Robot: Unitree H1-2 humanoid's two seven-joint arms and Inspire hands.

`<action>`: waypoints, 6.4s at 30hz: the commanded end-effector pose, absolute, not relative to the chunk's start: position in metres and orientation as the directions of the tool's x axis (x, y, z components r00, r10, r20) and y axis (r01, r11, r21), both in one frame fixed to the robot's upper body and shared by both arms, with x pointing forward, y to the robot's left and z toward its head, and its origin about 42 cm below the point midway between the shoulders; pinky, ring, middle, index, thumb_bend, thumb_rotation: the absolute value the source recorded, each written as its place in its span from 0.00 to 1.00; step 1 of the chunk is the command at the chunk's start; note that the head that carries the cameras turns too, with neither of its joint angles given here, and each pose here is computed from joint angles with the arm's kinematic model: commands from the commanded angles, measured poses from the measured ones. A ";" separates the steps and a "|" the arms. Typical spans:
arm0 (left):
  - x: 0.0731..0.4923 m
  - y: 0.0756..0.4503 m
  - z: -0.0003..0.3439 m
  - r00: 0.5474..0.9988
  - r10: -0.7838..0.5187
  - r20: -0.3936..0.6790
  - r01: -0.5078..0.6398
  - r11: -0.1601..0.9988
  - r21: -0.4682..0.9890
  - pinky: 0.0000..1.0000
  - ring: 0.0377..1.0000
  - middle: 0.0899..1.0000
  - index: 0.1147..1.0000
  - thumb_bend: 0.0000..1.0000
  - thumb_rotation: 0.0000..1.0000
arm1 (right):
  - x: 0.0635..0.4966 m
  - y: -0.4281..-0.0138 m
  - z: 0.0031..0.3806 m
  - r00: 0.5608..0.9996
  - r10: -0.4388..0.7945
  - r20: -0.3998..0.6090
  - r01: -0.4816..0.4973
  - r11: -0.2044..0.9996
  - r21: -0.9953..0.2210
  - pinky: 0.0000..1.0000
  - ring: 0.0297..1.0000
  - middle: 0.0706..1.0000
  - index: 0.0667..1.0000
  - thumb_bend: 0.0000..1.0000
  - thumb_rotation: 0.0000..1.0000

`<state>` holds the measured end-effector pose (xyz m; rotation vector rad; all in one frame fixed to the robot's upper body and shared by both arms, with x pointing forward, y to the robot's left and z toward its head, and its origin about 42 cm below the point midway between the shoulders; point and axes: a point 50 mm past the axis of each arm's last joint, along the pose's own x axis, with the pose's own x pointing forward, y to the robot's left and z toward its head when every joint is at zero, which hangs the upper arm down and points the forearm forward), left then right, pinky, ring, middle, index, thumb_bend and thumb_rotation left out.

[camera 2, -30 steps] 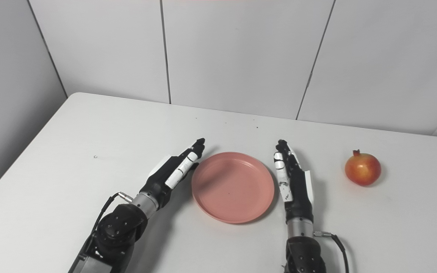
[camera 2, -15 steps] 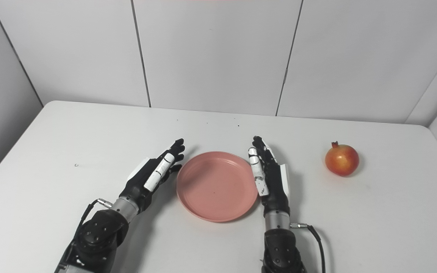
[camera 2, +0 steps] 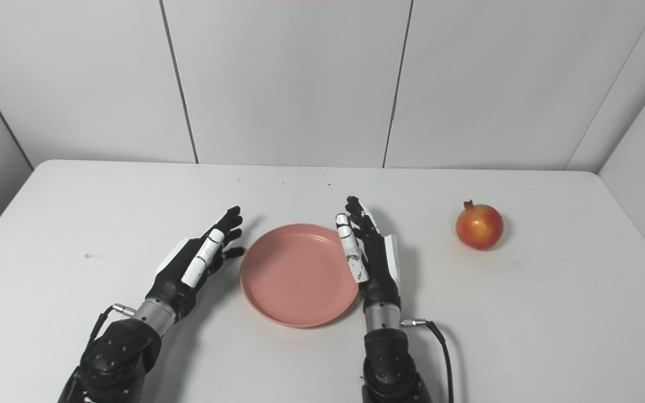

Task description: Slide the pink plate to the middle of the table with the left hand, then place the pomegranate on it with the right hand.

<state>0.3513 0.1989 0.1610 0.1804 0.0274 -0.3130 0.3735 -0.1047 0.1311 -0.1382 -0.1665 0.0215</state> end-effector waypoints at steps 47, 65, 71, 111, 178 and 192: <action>0.362 0.208 0.159 0.953 -0.294 0.071 0.280 0.947 0.160 1.00 1.00 1.00 1.00 0.66 1.00 | 0.371 -0.087 0.125 0.987 0.020 0.158 -0.002 0.993 -0.118 0.84 0.90 0.90 0.90 0.55 1.00; 0.363 0.215 0.161 0.959 -0.259 0.114 0.238 0.956 0.170 1.00 1.00 1.00 1.00 0.68 1.00 | 0.370 -0.088 0.124 0.987 0.018 0.158 -0.002 0.994 -0.106 0.84 0.89 0.89 0.89 0.57 1.00; 0.363 0.217 0.163 0.960 -0.247 0.131 0.221 0.957 0.190 1.00 1.00 1.00 1.00 0.67 1.00 | 0.370 -0.088 0.125 0.988 0.014 0.156 0.003 0.994 -0.107 0.84 0.89 0.89 0.89 0.57 1.00; 0.367 0.206 0.162 0.931 -0.309 0.195 0.316 0.949 -0.005 1.00 1.00 1.00 1.00 0.71 1.00 | 0.371 -0.089 0.126 0.983 0.005 0.182 0.016 0.993 -0.114 0.83 0.88 0.88 0.88 0.54 0.99; 0.363 0.181 0.158 0.940 -0.307 0.150 0.314 0.949 -0.027 1.00 1.00 1.00 1.00 0.67 1.00 | 0.408 -0.288 0.234 0.835 -0.316 0.451 0.517 0.730 -0.447 0.80 0.86 0.87 0.88 0.76 0.42; 0.362 0.182 0.158 0.938 -0.311 0.156 0.317 0.948 -0.017 1.00 1.00 1.00 1.00 0.66 1.00 | 0.430 -0.311 0.218 0.868 -0.374 0.328 0.497 0.684 -0.534 0.70 0.81 0.88 0.87 0.82 0.37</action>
